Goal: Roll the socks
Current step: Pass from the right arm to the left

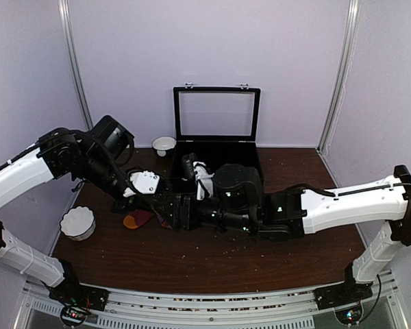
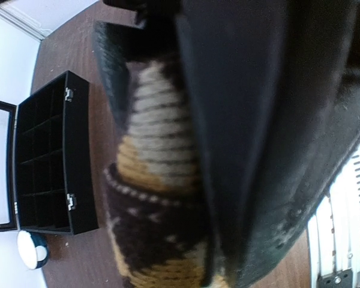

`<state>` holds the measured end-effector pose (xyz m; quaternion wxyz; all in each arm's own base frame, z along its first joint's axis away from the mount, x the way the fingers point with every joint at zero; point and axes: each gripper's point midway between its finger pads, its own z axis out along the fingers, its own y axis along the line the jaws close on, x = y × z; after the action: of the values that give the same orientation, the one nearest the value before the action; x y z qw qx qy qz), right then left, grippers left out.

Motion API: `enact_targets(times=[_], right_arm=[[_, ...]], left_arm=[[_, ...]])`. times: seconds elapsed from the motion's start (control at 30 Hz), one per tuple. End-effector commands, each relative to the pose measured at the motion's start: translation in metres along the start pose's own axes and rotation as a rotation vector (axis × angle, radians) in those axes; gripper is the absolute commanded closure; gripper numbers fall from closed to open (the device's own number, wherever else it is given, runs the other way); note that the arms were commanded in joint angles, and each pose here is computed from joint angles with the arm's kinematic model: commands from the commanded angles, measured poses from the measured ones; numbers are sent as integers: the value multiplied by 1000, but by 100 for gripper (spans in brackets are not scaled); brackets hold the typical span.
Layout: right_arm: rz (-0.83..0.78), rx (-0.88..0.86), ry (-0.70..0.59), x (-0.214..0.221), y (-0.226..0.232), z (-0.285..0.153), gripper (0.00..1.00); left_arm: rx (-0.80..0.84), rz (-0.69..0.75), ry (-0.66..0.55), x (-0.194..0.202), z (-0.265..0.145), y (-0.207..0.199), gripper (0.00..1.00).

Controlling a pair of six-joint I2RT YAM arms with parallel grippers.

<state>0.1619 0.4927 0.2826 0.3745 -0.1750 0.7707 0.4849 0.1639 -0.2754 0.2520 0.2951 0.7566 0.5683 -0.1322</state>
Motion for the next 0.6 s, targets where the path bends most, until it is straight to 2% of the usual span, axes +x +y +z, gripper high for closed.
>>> enact_targets(times=[0.0,0.07,0.17,0.33,0.4,0.57], right_arm=[[187,-43,5,4,-7,13,40],[293,-102,-48,-6,-9,13,47],[385,-150,-100,-15,-15,13,70],[432,-200,-112,-24,-6,13,97],[472,-199,-107,-22,-9,14,100],[565,-213,-115,-18,-17,14,100]], left_arm=[[-111,87,-8,-7,-12,14,100],[-106,105,1,-6,-10,13,100],[-85,131,43,2,-4,7,100],[-155,167,65,7,-2,11,71],[-189,176,75,8,-4,15,64],[-287,194,128,14,-6,29,62]])
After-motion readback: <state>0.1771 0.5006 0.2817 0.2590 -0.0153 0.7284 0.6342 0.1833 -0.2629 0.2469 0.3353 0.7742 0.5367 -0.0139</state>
